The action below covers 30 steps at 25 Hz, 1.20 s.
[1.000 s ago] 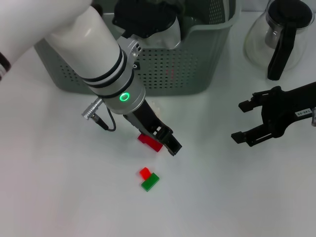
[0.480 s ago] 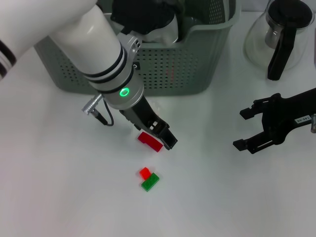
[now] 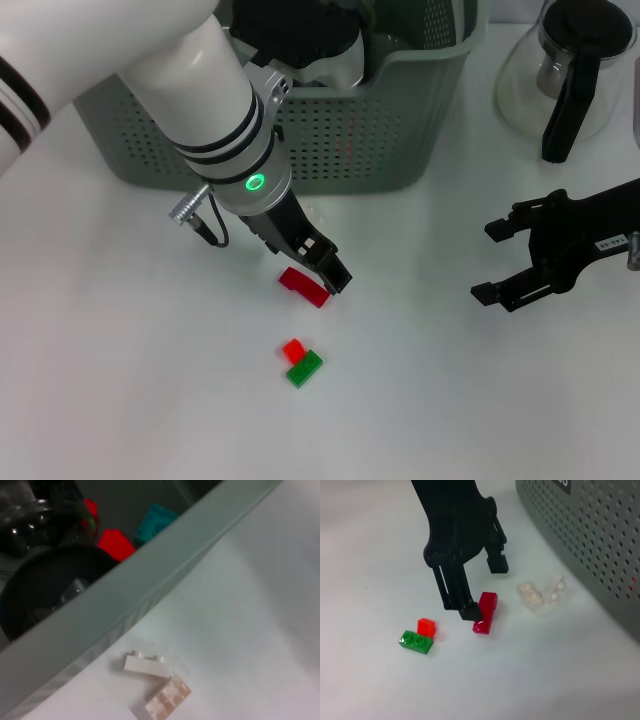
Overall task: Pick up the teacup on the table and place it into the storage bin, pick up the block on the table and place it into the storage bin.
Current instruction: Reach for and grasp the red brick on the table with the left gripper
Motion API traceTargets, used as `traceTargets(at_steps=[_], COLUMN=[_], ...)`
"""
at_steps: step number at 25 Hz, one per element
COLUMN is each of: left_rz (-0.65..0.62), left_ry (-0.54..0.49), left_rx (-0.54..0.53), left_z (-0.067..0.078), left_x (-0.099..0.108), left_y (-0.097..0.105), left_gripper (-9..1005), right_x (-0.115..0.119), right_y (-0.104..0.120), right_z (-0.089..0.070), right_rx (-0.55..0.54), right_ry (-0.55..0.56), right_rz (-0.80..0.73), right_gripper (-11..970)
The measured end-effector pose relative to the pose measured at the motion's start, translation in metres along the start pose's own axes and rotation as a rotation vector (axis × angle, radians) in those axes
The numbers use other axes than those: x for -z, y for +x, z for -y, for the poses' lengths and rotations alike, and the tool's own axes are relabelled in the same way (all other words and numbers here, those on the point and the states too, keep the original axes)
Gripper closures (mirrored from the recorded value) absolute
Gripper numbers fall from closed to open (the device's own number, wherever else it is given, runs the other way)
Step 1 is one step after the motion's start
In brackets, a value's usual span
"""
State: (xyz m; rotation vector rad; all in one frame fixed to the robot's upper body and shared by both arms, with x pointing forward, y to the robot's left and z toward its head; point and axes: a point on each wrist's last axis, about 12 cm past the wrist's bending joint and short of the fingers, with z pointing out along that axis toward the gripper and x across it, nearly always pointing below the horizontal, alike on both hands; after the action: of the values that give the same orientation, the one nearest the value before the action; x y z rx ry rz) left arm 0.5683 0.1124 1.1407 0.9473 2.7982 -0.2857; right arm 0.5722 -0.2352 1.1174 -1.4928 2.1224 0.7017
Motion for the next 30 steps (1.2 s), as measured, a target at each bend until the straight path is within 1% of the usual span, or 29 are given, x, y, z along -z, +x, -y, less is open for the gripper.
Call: traceTargets(at_steps=[13,22,30], left_rz=[-0.011,-0.012,-0.008], left_ry=[-0.040,-0.046,-0.054], left_rx=[-0.043,-0.088,-0.097], left_z=[0.003,0.012,0.013], left_x=[-0.008,-0.014,-0.017], left_y=[0.000,0.001,0.001], left_gripper=[89,88,89], right_x=[-0.001,-0.001,-0.003], right_y=[0.001,0.001,0.003], right_z=[0.002,0.003,0.002], right_rx=[0.001,0.002,-0.006], right_ry=[0.011,0.017,0.011], right_rz=[0.005,0.005,0.003], right_gripper=[12,12,12])
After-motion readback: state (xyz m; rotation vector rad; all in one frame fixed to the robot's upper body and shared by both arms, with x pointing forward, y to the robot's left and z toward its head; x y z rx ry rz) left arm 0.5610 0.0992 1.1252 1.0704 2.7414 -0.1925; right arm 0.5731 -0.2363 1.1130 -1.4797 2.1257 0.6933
